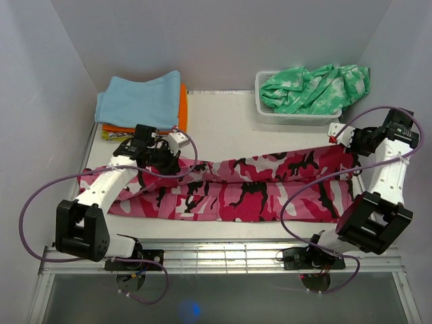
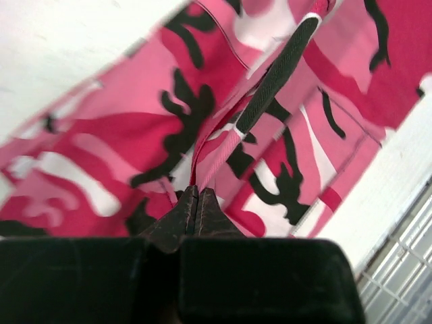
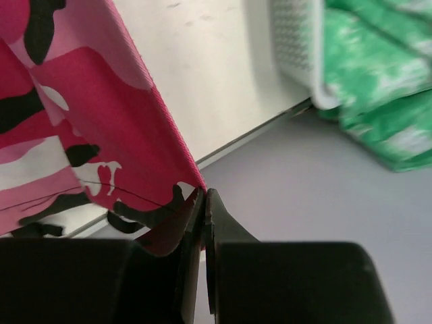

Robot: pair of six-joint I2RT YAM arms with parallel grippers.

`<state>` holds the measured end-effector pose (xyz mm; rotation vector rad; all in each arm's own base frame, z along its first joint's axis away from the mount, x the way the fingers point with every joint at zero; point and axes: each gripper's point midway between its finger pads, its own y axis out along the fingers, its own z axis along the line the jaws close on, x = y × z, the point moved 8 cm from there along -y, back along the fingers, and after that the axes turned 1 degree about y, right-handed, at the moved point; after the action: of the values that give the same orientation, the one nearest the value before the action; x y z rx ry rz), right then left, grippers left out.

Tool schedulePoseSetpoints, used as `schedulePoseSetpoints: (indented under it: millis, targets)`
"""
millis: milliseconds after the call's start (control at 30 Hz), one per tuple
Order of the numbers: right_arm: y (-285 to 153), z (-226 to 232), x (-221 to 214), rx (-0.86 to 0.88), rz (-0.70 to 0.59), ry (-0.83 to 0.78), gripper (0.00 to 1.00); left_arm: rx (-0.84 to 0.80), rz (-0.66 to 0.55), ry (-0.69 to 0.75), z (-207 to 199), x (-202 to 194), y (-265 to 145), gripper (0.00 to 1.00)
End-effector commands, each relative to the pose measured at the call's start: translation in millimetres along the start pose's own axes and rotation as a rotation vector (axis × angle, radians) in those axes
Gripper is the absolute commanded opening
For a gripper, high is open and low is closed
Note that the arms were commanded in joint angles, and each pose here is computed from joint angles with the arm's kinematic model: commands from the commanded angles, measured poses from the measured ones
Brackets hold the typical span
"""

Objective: Fold and stack the trousers
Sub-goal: Fold the trousers

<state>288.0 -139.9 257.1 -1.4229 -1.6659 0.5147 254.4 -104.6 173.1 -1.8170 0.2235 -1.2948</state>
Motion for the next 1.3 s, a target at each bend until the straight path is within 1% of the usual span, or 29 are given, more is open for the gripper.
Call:
schedulePoseSetpoints:
  millis: [0, 67, 100, 133, 200, 267, 333, 367, 400, 467, 600, 667, 733, 800, 867, 1000, 1100, 1167, 1200, 1267]
  targets:
    - [-43.2, -27.7, 15.1, -0.189, -0.009, -0.114, 0.08, 0.054, -0.114, 0.009, 13.4, 23.3, -35.1, 0.00]
    - [-48.1, -8.3, 8.5, -0.189, 0.005, -0.206, 0.08, 0.025, -0.128, 0.061, 5.9, 22.3, -40.9, 0.00]
    - [-47.7, 17.0, -4.4, -0.164, 0.042, -0.286, 0.08, 0.011, -0.127, 0.121, -1.0, 18.8, -48.6, 0.00]
    - [-45.7, 30.5, -12.6, -0.142, 0.062, -0.315, 0.08, -0.015, -0.120, 0.147, -6.9, 14.0, -49.9, 0.00]
    - [-48.0, 55.7, -32.5, -0.104, 0.113, -0.351, 0.08, -0.072, -0.068, 0.150, -20.3, -6.4, -49.3, 0.00]
    - [-32.7, 83.4, -44.2, -0.009, 0.112, -0.309, 0.08, -0.089, -0.003, 0.167, -24.4, -25.2, -45.5, 0.00]
    - [-20.6, 110.9, -56.7, 0.108, 0.150, -0.281, 0.08, -0.152, 0.123, 0.140, -35.5, -63.0, -34.5, 0.00]
    - [-16.8, 117.2, -57.2, 0.121, 0.139, -0.277, 0.08, -0.156, 0.126, 0.149, -35.1, -63.4, -33.6, 0.00]
    - [-13.6, 123.4, -58.4, 0.147, 0.142, -0.274, 0.08, -0.169, 0.188, 0.138, -38.1, -78.8, -30.2, 0.00]
    - [-7.1, 133.6, -58.8, 0.183, 0.133, -0.282, 0.08, -0.174, 0.236, 0.121, -37.0, -88.5, -24.9, 0.00]
    - [-1.6, 140.0, -59.1, 0.209, 0.125, -0.311, 0.08, -0.197, 0.295, 0.067, -33.9, -96.0, -13.8, 0.00]
    - [-2.4, 139.4, -62.3, 0.228, 0.142, -0.320, 0.08, -0.220, 0.321, 0.036, -33.9, -96.2, -4.9, 0.00]
    - [-3.2, 135.6, -65.7, 0.233, 0.147, -0.307, 0.08, -0.243, 0.333, 0.013, -34.9, -97.5, 1.9, 0.00]
    - [-6.0, 129.6, -67.1, 0.220, 0.148, -0.288, 0.08, -0.252, 0.348, 0.021, -38.9, -98.5, 7.9, 0.00]
    - [-13.1, 117.4, -66.0, 0.195, 0.138, -0.283, 0.08, -0.234, 0.334, 0.009, -36.9, -93.6, 11.9, 0.00]
    - [-28.9, 102.0, -60.3, 0.184, 0.129, -0.274, 0.08, -0.192, 0.248, 0.036, -26.1, -62.9, 7.0, 0.00]
    - [-33.9, 109.5, -59.3, 0.237, 0.137, -0.252, 0.08, -0.216, 0.232, 0.087, -29.5, -55.0, -1.5, 0.00]
    - [-35.6, 120.0, -60.2, 0.269, 0.162, -0.254, 0.08, -0.229, 0.262, 0.094, -32.8, -60.1, -5.1, 0.00]
    - [-28.3, 132.2, -61.1, 0.298, 0.156, -0.264, 0.08, -0.228, 0.272, 0.107, -33.6, -63.2, -5.5, 0.00]
    - [-24.8, 144.9, -62.7, 0.330, 0.189, -0.275, 0.08, -0.233, 0.321, 0.104, -37.1, -77.8, -1.5, 0.00]
